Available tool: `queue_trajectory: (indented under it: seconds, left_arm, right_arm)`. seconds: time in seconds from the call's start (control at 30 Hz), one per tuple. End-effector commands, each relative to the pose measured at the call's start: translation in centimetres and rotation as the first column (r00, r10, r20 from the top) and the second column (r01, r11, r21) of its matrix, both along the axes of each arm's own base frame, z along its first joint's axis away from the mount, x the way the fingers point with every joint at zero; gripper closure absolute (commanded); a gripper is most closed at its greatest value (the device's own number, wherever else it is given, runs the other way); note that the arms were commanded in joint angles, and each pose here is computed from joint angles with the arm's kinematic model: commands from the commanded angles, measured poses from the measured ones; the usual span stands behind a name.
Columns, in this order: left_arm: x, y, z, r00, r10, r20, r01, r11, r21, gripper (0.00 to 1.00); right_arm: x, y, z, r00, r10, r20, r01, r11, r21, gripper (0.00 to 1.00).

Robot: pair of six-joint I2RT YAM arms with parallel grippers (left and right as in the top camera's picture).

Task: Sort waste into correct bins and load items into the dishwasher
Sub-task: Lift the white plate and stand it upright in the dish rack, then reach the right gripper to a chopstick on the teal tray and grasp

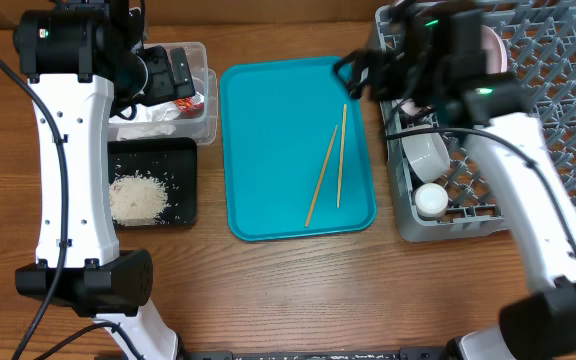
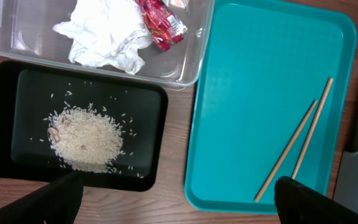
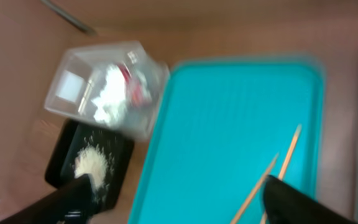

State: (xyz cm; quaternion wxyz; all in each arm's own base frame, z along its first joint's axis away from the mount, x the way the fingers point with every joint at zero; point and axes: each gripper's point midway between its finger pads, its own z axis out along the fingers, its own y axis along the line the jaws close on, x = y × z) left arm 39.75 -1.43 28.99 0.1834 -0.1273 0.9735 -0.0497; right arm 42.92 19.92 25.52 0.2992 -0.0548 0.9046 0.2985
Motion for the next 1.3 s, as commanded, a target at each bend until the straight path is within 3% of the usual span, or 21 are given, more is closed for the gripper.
queue_trajectory:
  seconds: [0.0,0.17,0.43,0.6,0.77,1.07,1.27]
  left_arm:
    - [-0.3,0.3,1.0,1.000,-0.001,0.031,0.001,1.000,0.012,0.00]
    - [-0.3,0.3,1.0,1.000,-0.001,0.031,0.000,1.000,0.012,0.00]
    - [-0.3,0.3,1.0,1.000,-0.001,0.031,0.001,1.000,0.012,0.00]
    - [-0.3,0.3,1.0,1.000,-0.001,0.031,0.000,1.000,0.012,0.00]
    - [-0.3,0.3,1.0,1.000,-0.001,0.031,0.000,1.000,0.012,0.00]
    - [-0.3,0.3,1.0,1.000,-0.001,0.031,0.001,1.000,0.012,0.00]
    - [-0.3,0.3,1.0,1.000,-0.001,0.031,0.000,1.000,0.012,0.00]
  right_arm:
    - [-0.4,0.5,-6.1,0.954,-0.223,-0.199,0.206,0.973,-0.105,0.23]
    - [-1.9,1.3,-11.8,0.859,-0.425,-0.284,0.348,0.894,-0.283,0.28]
    - [-3.5,2.0,-18.6,0.772,-0.538,-0.338,0.376,0.816,-0.439,0.37]
    - [-4.6,2.3,-22.4,0.734,-0.538,-0.415,0.321,0.813,-0.486,0.39]
    - [-5.0,2.6,-23.9,0.720,-0.531,-0.446,0.299,0.818,-0.492,0.45]
    - [-5.8,3.8,-25.0,0.725,-0.510,-0.462,0.264,0.826,-0.498,0.67]
    - [-6.3,4.3,-25.6,0.729,-0.502,-0.465,0.245,0.826,-0.507,0.71]
